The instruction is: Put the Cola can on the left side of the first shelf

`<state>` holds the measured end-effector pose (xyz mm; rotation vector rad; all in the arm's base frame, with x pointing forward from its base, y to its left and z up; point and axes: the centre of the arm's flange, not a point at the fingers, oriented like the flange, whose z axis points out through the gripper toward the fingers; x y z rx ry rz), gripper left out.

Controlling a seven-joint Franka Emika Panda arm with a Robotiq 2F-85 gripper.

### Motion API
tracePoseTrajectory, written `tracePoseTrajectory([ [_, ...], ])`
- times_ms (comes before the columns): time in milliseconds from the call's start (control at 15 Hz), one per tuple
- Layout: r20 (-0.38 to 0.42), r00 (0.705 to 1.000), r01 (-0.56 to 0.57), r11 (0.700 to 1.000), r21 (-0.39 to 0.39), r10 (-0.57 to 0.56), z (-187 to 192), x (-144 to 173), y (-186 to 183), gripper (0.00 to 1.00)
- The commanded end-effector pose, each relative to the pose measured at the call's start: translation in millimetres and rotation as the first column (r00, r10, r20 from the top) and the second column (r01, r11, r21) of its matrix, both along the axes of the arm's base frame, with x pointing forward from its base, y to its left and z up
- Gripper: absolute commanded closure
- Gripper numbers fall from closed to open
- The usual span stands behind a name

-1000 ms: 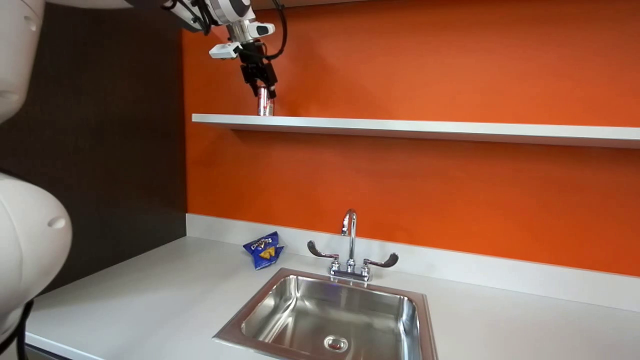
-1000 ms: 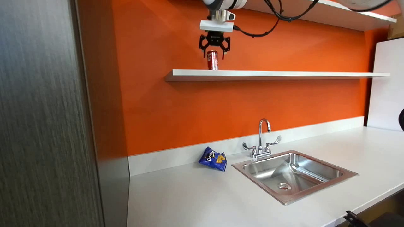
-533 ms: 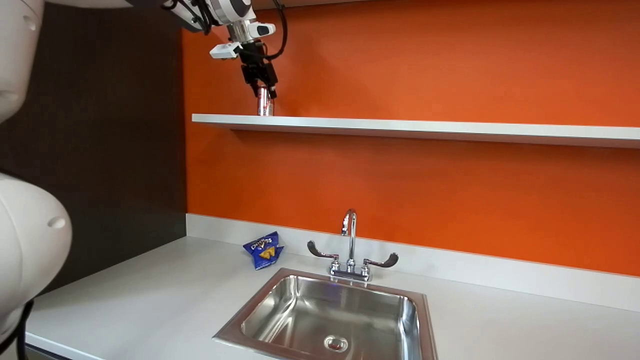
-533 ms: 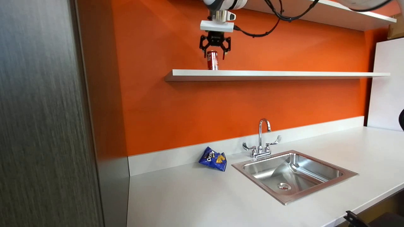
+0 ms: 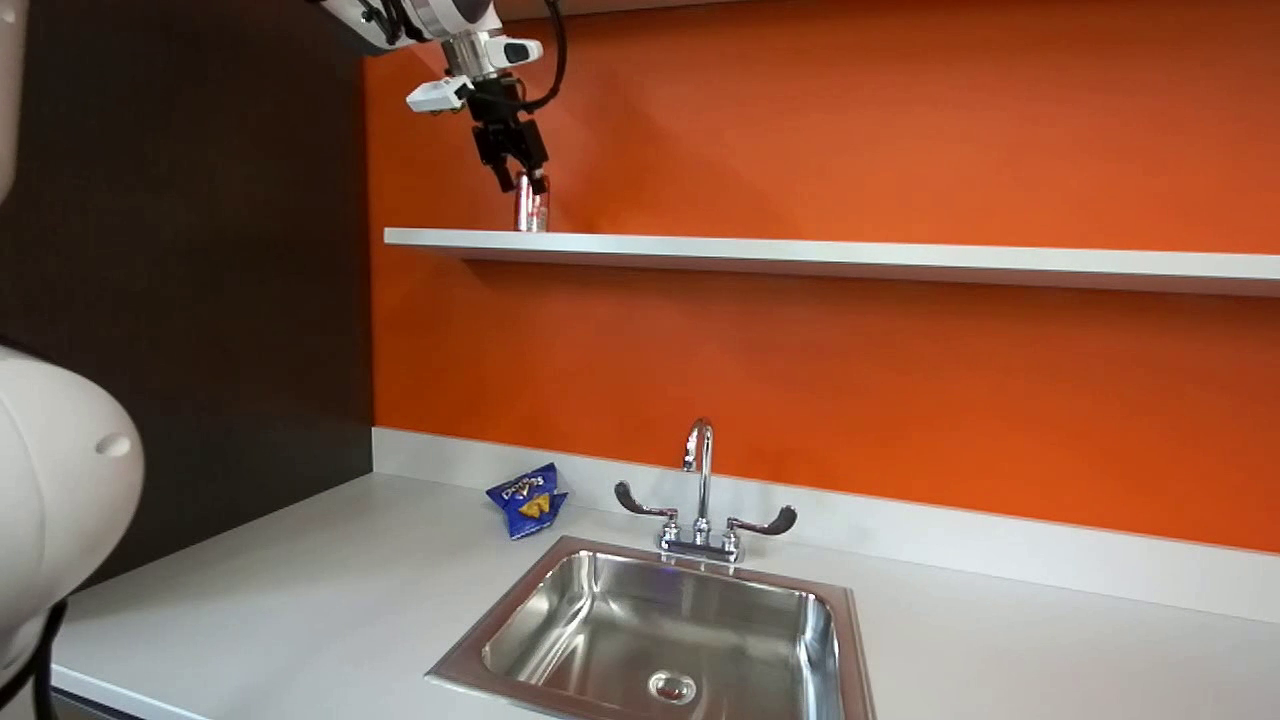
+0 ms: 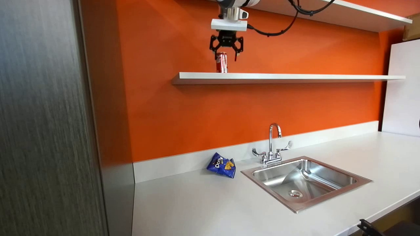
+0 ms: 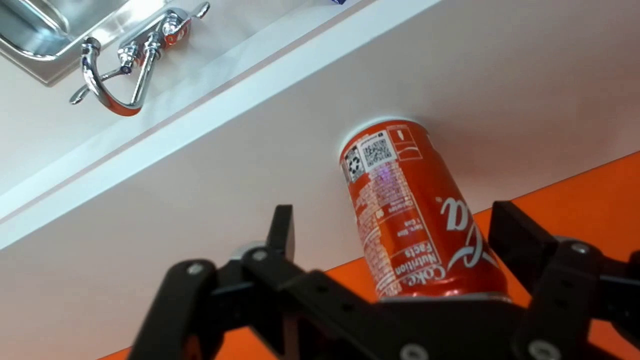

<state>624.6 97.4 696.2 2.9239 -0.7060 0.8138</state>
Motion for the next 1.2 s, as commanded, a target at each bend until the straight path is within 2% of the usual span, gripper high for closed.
tracePoseTrajectory([
  [0,0.022,1.0,-0.009,1.0,0.0,0.009,-2,-43,-5,0.0],
  [267,0.015,0.999,-0.035,0.999,-0.019,0.035,-1,-72,-5,0.0],
  [667,-0.053,0.995,-0.088,0.995,-0.039,0.086,-12,-133,-14,0.0],
  [867,-0.126,0.984,-0.131,0.991,-0.03,0.126,-24,-163,-22,0.0],
  [1133,-0.325,0.932,-0.186,0.981,-0.059,0.157,-49,-192,-41,0.0],
])
